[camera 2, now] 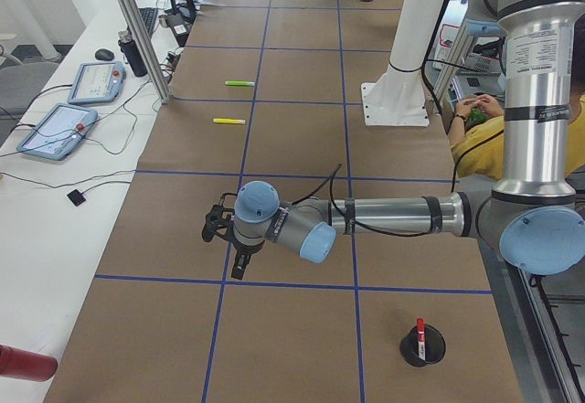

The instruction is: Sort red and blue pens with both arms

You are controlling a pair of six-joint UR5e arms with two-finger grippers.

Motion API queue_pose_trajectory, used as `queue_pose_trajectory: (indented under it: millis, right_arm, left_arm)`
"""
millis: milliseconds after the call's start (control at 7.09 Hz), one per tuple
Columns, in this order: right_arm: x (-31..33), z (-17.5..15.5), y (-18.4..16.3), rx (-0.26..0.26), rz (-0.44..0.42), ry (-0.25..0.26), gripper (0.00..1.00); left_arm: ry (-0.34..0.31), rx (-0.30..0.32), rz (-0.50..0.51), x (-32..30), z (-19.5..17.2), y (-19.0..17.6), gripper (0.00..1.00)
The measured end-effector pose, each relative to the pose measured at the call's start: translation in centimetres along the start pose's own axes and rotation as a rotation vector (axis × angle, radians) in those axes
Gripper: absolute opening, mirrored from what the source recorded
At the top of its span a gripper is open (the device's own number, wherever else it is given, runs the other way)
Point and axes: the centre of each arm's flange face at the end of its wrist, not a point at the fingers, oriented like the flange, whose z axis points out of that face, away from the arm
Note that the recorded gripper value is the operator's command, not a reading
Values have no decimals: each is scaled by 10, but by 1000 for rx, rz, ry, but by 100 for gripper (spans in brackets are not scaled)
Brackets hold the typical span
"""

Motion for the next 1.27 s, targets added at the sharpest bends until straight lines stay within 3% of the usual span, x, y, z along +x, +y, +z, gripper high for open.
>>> queue_pose_trajectory:
  millis: [282,706,1270]
  right_arm:
    - [23,-8,3,17,-13,40,0]
    - [48,-18,-3,86,-57,154,0]
    - [59,-14,-13,101,-63,191,0]
  left_arm:
    - [3,12,12,-2,0,9,100]
    - [7,25,27,-6,2,27,100]
    - [9,42,42,-9,1,42,100]
